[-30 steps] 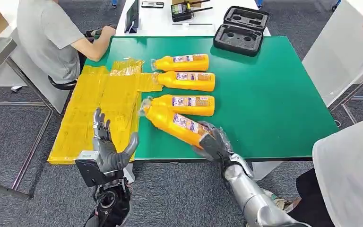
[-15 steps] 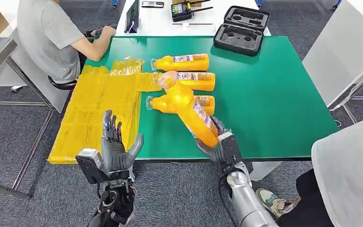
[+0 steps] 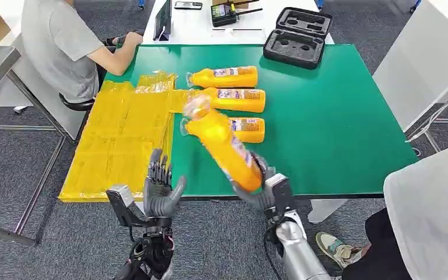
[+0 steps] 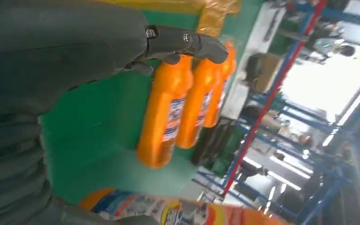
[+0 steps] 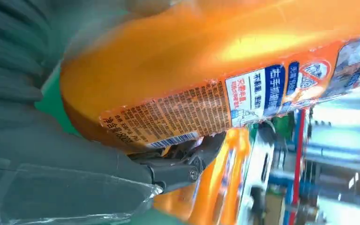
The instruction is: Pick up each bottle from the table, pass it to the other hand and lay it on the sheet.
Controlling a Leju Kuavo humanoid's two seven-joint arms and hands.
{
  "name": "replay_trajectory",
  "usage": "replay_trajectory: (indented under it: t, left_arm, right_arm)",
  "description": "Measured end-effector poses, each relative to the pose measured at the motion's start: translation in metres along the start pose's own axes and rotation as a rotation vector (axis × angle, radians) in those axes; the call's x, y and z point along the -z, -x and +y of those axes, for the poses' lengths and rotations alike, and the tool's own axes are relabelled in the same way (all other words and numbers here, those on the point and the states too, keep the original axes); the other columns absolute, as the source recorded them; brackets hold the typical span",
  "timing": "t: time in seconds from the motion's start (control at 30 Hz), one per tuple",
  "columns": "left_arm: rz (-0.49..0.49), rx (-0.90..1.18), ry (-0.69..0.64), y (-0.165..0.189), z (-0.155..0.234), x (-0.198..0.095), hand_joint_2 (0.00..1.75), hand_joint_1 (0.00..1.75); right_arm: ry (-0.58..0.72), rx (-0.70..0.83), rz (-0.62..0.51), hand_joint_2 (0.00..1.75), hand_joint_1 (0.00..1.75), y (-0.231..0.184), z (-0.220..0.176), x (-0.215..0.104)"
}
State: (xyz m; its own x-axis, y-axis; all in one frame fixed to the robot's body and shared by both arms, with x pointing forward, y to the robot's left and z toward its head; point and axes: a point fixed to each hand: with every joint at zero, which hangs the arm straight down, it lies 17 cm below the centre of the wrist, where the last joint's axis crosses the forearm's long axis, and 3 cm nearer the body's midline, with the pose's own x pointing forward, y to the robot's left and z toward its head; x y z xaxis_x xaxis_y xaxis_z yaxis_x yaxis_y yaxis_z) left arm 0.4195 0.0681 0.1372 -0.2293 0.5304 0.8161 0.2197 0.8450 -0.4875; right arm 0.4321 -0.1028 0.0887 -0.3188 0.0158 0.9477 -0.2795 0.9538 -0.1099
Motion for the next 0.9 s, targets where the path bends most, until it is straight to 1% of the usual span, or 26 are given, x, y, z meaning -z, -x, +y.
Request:
replay_trajectory:
  t: [0.13, 0.33, 0.5, 0.73, 0.9]
  left_arm:
    - [0.045, 0.004, 0.006, 0.016, 0.000, -0.001, 1.75, 0.00]
    - [0.102, 0.008, 0.013, 0.034, 0.000, -0.004, 1.75, 0.00]
    - [0.186, -0.029, 0.080, 0.055, -0.017, -0.014, 1.75, 0.00]
    - [0.192, -0.057, 0.121, 0.056, -0.028, -0.018, 1.75, 0.00]
    - [0.179, -0.064, 0.161, 0.048, -0.039, -0.019, 1.75, 0.00]
  right_arm:
    - [-0.048, -0.017, -0.011, 1.75, 1.75, -0.003, 0.019, -0.001]
    - [-0.080, -0.019, -0.018, 1.75, 1.75, -0.006, 0.032, -0.002]
    - [-0.099, -0.027, -0.025, 1.75, 1.75, -0.008, 0.040, -0.002]
    - [-0.105, -0.027, -0.009, 1.75, 1.75, -0.002, 0.043, -0.003]
    - [-0.088, -0.039, 0.004, 1.75, 1.75, 0.003, 0.036, -0.003]
